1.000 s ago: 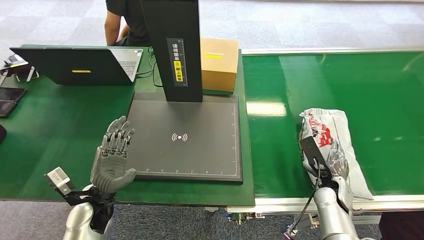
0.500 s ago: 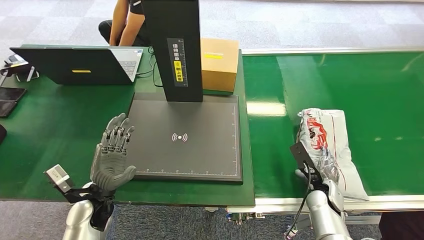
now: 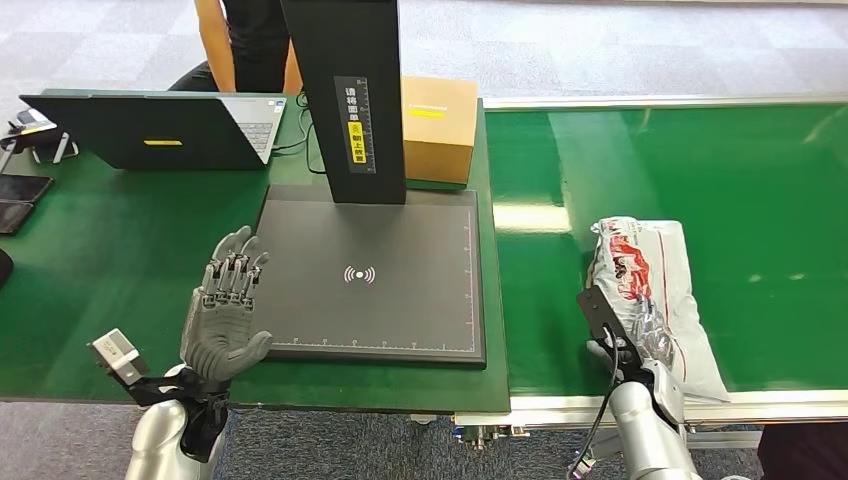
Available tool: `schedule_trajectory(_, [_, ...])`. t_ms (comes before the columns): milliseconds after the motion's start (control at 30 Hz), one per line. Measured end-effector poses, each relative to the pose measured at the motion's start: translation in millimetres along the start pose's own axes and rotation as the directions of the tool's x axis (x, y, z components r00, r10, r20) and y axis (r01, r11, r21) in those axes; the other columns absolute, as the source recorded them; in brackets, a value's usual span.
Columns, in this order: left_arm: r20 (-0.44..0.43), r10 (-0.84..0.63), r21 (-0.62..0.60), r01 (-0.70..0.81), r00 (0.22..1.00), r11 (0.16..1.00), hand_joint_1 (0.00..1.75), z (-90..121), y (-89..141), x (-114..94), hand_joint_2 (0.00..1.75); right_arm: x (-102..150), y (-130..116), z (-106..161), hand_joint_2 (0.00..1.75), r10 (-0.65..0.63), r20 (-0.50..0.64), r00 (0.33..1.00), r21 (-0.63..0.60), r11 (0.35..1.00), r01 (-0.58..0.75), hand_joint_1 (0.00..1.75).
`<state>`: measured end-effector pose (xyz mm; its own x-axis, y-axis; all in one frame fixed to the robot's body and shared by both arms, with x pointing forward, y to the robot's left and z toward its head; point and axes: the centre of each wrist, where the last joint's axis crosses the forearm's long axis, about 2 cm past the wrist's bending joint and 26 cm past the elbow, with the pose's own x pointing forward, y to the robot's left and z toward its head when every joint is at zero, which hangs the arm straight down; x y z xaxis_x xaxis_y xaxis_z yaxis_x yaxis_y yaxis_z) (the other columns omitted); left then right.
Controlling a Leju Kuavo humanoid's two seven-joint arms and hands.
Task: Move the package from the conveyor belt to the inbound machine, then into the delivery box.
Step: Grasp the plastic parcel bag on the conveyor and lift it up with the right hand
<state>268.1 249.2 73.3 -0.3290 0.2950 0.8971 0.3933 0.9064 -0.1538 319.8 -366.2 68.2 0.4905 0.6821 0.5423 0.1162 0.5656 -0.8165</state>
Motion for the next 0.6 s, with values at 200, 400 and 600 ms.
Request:
schedule_trajectory(200, [-0.003,0.008,0.005,-0.008,1.000,1.000,0.00,0.8,-2.0,-0.7,1.75,-1.2,2.3,0.1,1.75,0.025,-0.037,0.999,-0.043,0.999,-0.027,0.00])
schedule_trajectory(400, [-0.003,0.012,0.009,-0.012,1.000,1.000,0.00,0.2,-2.0,-0.6,1.75,-3.7,6.8,-2.6,1.75,0.037,-0.086,0.996,-0.047,0.998,-0.041,0.00])
schedule_trajectory(600, [-0.006,0.009,0.010,-0.009,1.000,1.000,0.00,-0.5,-1.4,-0.7,1.75,-8.4,4.2,-7.6,1.75,0.057,-0.156,0.986,0.020,0.998,-0.055,0.00])
